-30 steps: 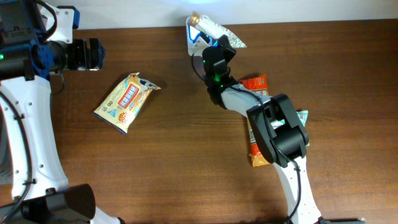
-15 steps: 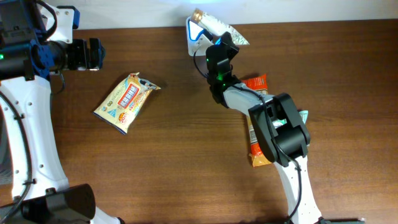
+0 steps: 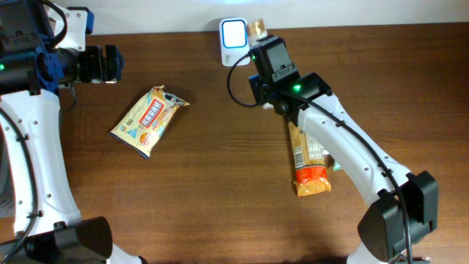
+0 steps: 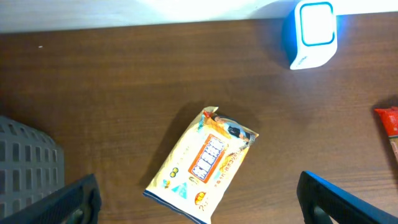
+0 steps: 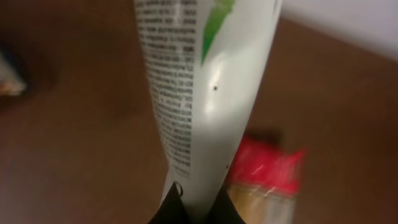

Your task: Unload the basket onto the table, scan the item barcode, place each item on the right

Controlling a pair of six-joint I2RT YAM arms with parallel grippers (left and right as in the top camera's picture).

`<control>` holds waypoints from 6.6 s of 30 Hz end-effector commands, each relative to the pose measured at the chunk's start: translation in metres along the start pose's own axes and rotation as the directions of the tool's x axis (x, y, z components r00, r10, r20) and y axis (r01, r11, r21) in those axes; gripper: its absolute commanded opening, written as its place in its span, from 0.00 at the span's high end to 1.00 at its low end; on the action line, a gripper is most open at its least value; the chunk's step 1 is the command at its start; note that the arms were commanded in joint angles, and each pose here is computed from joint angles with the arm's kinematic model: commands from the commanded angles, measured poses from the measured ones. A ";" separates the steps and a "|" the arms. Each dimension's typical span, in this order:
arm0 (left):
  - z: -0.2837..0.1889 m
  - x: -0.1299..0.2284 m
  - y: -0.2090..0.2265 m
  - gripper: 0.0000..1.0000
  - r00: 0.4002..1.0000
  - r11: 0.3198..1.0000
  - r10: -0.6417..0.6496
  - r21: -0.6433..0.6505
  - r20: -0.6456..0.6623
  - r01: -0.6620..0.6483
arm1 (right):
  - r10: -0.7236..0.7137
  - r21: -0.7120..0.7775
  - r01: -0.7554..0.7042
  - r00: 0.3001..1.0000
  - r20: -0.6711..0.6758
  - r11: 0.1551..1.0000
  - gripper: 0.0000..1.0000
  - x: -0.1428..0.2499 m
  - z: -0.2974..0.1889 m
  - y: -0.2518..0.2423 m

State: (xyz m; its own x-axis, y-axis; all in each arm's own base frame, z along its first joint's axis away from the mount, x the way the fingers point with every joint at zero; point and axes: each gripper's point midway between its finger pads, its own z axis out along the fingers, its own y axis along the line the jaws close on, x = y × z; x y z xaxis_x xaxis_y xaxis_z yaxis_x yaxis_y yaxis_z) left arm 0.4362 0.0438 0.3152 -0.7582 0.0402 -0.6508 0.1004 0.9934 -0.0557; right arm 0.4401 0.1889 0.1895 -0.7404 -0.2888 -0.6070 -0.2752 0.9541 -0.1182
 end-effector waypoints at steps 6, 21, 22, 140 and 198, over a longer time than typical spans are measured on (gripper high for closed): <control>-0.004 -0.003 0.000 0.01 1.000 1.000 0.017 0.003 0.014 -0.017 | 0.161 -0.203 -0.249 0.914 -0.373 0.947 0.96 0.081 0.000 0.052; -0.004 -0.003 0.000 0.01 1.000 1.000 0.017 0.003 0.014 -0.017 | 0.355 0.090 -0.393 0.680 -0.641 0.915 0.69 0.211 0.026 0.016; -0.004 -0.003 0.000 0.01 1.000 1.000 0.016 0.003 0.014 -0.016 | 0.361 0.089 -0.403 0.676 -0.642 0.911 0.61 0.210 0.026 0.015; -0.004 -0.003 0.000 0.01 1.000 1.000 0.016 0.003 0.014 -0.016 | 0.059 -0.479 -0.346 0.853 -0.518 0.807 0.44 0.064 0.010 0.075; -0.004 -0.003 0.000 0.01 1.000 1.000 0.017 0.003 0.014 -0.017 | -0.253 0.619 0.365 0.931 -0.265 0.695 0.96 0.046 0.025 0.014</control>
State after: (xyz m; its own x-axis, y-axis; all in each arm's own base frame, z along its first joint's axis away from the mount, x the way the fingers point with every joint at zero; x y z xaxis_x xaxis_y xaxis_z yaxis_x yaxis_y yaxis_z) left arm 0.4363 0.0437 0.3153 -0.7579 0.0402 -0.6512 0.1007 0.9934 -0.0558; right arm 0.4230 0.1658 0.1391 -0.8276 -0.4495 -0.3363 -0.0649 0.6717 -0.7379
